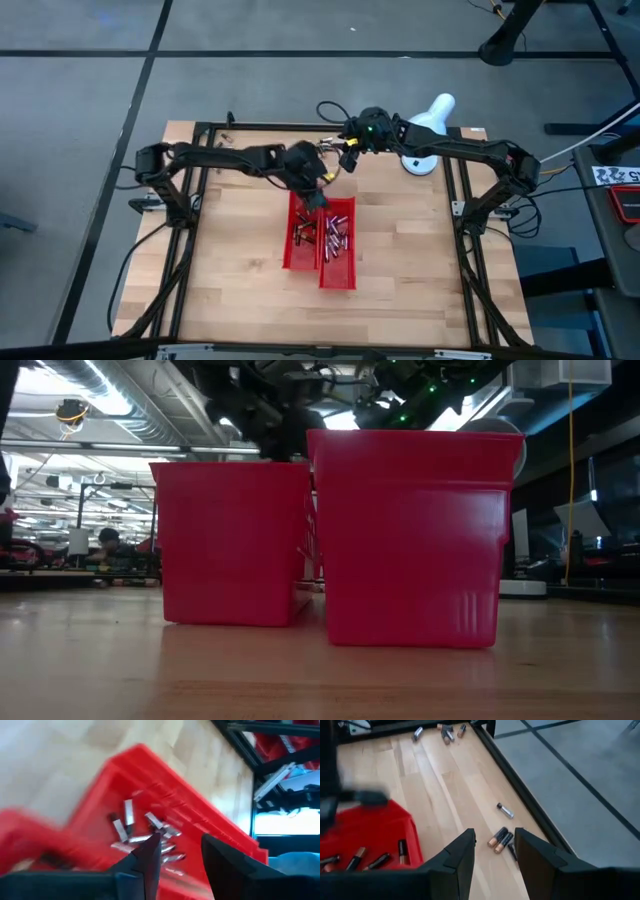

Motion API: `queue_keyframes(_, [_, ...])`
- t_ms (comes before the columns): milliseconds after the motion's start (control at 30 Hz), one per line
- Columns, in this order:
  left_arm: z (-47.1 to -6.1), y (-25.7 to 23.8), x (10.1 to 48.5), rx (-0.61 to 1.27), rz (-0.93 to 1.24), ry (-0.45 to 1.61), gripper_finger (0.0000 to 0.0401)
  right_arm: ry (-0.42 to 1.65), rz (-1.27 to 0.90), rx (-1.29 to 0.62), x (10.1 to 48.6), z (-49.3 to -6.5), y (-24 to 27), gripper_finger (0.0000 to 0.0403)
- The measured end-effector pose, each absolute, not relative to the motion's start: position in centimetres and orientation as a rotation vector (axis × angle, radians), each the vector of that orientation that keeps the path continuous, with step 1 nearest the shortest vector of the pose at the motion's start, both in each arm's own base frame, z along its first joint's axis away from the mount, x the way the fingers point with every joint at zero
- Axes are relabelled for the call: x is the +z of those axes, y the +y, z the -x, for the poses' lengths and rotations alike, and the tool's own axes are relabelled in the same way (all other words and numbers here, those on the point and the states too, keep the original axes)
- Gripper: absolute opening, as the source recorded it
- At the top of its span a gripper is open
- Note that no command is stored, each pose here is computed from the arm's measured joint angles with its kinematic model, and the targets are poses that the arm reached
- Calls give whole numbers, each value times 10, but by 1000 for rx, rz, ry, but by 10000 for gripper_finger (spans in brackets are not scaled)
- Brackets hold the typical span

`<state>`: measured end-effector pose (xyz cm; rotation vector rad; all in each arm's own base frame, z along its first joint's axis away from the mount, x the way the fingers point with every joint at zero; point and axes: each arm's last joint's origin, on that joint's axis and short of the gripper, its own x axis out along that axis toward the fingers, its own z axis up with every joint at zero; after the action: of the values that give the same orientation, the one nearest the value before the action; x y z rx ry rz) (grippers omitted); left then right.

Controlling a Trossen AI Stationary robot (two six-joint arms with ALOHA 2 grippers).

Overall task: Sort batteries
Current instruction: Put the silver battery into the right red bin

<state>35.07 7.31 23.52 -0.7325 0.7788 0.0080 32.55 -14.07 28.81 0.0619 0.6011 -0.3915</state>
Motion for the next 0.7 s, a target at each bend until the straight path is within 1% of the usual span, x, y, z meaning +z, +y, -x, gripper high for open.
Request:
queue_keyframes(133, [-311,91,259,127,645,856,119,648,-82,-391,284,-323,-140,140])
queue_keyframes(233, [-268,103,279,311,507,953,113,680,-109,-396,281,-321,-139,140])
queue_keyframes(333, [-225,113,289,563,366,1125,108,688,-141,-405,280,-320,-138,140])
queue_keyframes(400, [-201,124,287,653,380,1270,106,678,-175,-418,280,-320,-138,140])
queue_keyframes(433, [-192,131,283,657,402,1347,106,669,-188,-424,281,-321,-138,140])
queue_keyframes(533, [-178,148,269,586,400,1542,111,628,-228,-440,283,-322,-139,140])
queue_keyframes(700, [-178,174,238,374,309,1769,129,539,-279,-460,289,-326,-141,140])
